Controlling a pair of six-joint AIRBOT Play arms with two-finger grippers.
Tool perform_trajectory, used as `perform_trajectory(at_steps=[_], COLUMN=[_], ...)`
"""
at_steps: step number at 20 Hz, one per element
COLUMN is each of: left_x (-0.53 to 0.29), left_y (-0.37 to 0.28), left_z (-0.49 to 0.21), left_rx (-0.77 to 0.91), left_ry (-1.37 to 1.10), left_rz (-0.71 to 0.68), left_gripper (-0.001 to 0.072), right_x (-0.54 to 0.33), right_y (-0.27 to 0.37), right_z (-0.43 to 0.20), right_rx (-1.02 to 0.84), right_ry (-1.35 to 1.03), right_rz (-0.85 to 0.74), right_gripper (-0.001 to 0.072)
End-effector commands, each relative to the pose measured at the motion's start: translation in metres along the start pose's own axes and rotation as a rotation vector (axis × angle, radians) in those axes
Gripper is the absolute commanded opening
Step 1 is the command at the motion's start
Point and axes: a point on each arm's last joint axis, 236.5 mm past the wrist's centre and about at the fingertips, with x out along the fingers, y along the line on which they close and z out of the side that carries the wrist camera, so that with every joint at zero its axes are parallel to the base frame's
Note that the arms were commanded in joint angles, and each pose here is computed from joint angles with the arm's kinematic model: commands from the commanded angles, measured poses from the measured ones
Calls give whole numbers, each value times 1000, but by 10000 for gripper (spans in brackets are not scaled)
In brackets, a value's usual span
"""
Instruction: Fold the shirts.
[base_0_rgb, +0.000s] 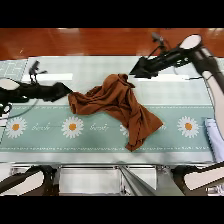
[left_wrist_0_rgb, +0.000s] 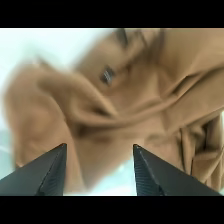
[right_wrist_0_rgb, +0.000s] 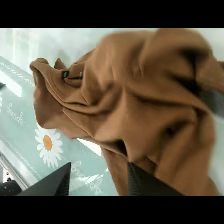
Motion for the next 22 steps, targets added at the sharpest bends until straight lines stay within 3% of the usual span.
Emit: perform_trajectory(at_steps=[1,3,4,8,11,18,19,20,21,22], left_x=[-61,-87,-78,-15,23,86,89,91,91,91], left_y=[31,57,61,54,39,23,20,16,13,10], left_z=[51,46,22,-76,-90,-80,-79,-80,-80,-78], left_rx=[-85,-190,-227,-213,-186,-204,-197,-178,-123,-94], left_ry=[-100,-111,-41,224,274,296,304,319,325,325], left_rz=[32,42,29,-34,-58,10,9,1,-14,-22], left_gripper=[507,507,507,507,507,501,474,196,17,15], right_x=[-88,-128,-125,-56,-28,-20,-19,-16,-13,-9], right_y=[-55,-100,-113,-120,-118,-101,-100,-98,-94,-91], right_z=[-32,-66,-86,-199,-267,-309,-312,-314,-316,-318], right_rx=[84,167,219,324,374,395,392,390,386,376], right_ry=[43,-31,-85,-57,31,125,137,151,165,180], right_rz=[-143,-343,-369,-265,-229,-182,-186,-189,-191,-198], right_gripper=[409,409,409,409,408,408,408,408,409,409])
